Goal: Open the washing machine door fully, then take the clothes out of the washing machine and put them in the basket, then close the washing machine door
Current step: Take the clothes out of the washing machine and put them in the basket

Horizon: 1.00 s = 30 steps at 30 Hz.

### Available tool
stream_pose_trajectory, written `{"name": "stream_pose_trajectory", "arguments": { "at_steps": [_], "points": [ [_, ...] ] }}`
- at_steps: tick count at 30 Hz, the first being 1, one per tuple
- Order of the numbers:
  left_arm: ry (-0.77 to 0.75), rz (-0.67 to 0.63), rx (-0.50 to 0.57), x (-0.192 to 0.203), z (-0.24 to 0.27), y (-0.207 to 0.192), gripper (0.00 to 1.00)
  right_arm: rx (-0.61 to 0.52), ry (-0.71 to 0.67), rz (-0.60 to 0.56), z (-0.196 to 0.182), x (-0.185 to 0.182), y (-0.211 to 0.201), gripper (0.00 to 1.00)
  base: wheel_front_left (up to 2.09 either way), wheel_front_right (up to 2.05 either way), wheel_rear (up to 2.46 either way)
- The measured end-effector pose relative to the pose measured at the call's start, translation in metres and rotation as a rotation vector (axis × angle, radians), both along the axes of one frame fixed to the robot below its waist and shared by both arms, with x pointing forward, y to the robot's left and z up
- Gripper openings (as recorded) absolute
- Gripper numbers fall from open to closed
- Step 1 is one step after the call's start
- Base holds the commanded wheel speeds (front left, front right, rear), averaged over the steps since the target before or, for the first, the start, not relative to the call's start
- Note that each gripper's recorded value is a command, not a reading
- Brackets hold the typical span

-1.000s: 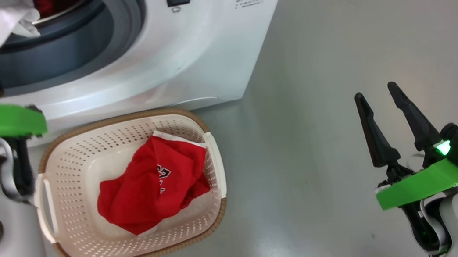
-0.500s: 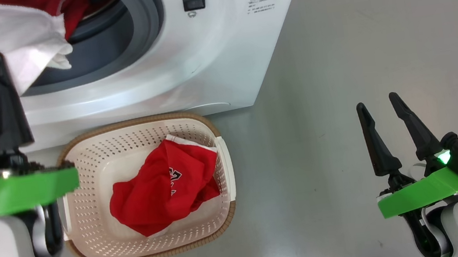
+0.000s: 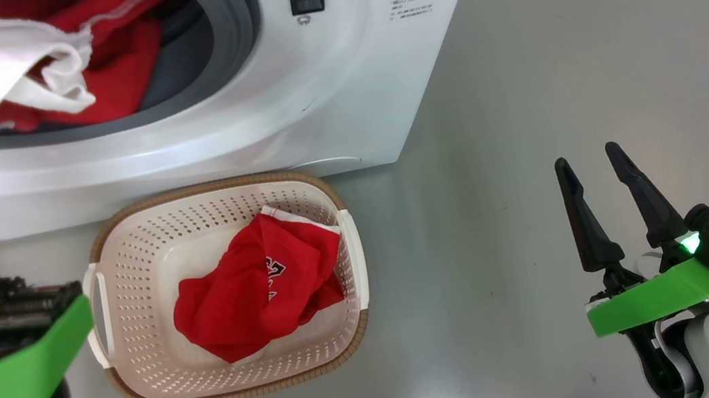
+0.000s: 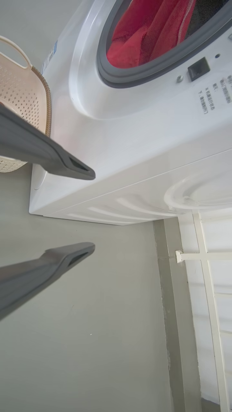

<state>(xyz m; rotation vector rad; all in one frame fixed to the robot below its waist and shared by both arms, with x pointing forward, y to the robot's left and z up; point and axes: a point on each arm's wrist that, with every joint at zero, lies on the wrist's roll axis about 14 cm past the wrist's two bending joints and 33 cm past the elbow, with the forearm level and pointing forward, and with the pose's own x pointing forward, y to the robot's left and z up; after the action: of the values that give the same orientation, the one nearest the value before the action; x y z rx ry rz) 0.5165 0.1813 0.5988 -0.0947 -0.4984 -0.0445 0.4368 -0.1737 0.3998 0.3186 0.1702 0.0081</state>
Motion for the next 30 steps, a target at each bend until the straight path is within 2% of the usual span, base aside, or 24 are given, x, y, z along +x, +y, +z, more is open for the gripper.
{"name": "stream_pose_trajectory", "arguments": {
  "at_steps": [8, 13, 21, 22, 30],
  "points": [
    [-0.153, -0.004, -0.002, -0.016, 0.043, -0.002, 0.0, -0.001, 0.011, -0.002, -0.004, 0.0, -0.001, 1.0, 0.0, 0.0, 0.0],
    [-0.138, -0.011, -0.002, -0.015, 0.038, -0.004, 0.0, -0.002, 0.014, -0.004, -0.006, 0.0, -0.001, 1.0, 0.0, 0.0, 0.0],
    [0.16, -0.021, -0.049, -0.002, -0.055, -0.002, 0.0, -0.002, 0.017, -0.004, -0.007, 0.0, -0.002, 1.0, 0.0, 0.0, 0.0],
    [0.251, -0.019, -0.07, 0.0, -0.085, -0.001, 0.0, -0.002, 0.021, -0.004, -0.008, 0.0, -0.002, 1.0, 0.0, 0.0, 0.0],
    [0.541, -0.036, -0.128, -0.006, -0.183, -0.009, 0.0, -0.005, 0.047, -0.007, -0.019, 0.0, -0.003, 1.0, 0.0, 0.0, 0.0]
  ]
}}
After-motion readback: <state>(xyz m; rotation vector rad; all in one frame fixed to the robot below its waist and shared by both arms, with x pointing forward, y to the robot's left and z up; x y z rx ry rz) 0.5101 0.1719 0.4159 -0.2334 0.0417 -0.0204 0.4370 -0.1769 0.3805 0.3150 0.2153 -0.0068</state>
